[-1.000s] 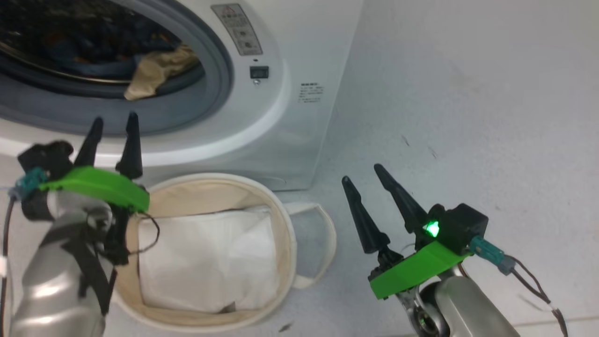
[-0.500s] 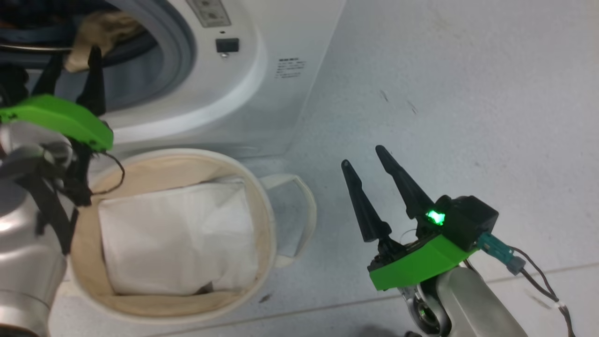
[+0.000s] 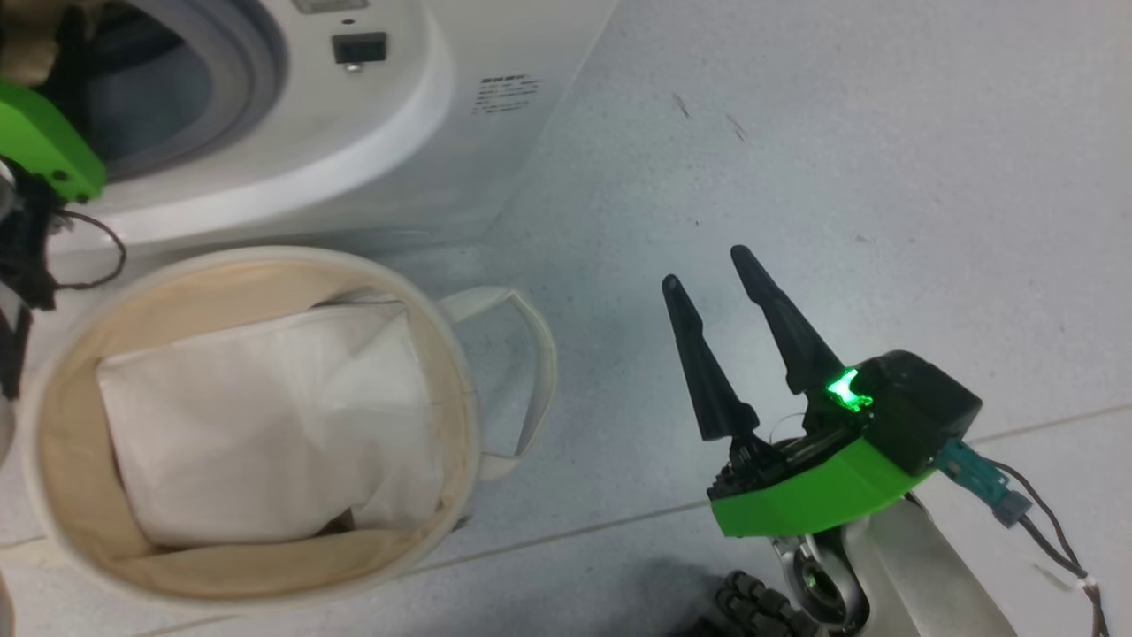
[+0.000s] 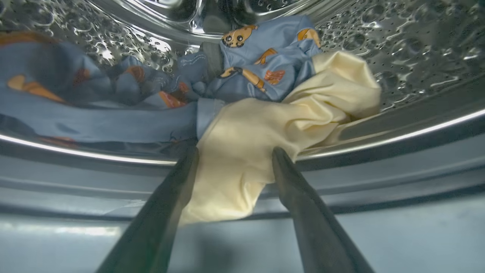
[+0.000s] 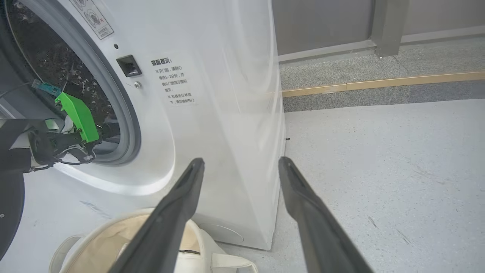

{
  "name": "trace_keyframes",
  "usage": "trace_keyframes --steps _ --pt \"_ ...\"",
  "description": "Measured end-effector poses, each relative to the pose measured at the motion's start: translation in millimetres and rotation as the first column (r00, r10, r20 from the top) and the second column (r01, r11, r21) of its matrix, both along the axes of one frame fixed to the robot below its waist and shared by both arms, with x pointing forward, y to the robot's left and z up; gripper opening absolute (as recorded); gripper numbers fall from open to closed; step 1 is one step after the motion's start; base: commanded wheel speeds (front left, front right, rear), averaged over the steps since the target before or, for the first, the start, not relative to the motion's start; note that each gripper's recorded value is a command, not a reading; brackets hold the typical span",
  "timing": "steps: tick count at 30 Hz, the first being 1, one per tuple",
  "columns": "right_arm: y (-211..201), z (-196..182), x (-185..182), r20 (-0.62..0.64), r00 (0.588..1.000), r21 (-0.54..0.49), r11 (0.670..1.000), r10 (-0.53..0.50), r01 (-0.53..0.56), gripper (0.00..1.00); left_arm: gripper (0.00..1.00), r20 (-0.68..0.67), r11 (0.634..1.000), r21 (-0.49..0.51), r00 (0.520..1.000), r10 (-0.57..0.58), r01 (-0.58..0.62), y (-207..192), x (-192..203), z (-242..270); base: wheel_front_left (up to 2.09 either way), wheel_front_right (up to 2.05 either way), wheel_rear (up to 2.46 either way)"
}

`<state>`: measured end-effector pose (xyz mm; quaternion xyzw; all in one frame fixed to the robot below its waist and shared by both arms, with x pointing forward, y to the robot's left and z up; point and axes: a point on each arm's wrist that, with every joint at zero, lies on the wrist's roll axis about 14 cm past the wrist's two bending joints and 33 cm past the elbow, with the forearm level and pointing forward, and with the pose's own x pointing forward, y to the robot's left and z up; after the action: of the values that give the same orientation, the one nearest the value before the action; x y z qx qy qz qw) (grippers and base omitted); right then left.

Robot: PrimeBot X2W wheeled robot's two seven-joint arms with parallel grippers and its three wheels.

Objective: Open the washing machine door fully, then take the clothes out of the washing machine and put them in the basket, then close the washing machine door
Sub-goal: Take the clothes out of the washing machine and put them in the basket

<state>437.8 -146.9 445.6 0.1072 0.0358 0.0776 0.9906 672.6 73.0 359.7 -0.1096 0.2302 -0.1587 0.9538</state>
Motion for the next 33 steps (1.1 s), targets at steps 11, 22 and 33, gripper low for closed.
trace_keyframes --steps 11,22,33 --pt "-12 -9 -4 -0.029 0.999 -0.018 0.999 -0.037 0.036 1.0 0.71 -0.079 0.997 0.071 0.997 0.024 -0.019 11 14 -20 0.0 0.0 0.0" --pt "-4 -1 -1 -0.003 1.0 -0.007 1.0 -0.015 0.015 1.0 0.0 -0.047 0.991 0.133 0.999 -0.021 0.027 10 4 -12 0.0 0.0 0.0" --pt "22 34 -5 0.085 0.995 0.046 0.997 0.051 -0.055 1.0 0.0 0.166 0.993 0.02 0.979 -0.116 0.115 -26 -48 60 0.0 0.0 0.0"
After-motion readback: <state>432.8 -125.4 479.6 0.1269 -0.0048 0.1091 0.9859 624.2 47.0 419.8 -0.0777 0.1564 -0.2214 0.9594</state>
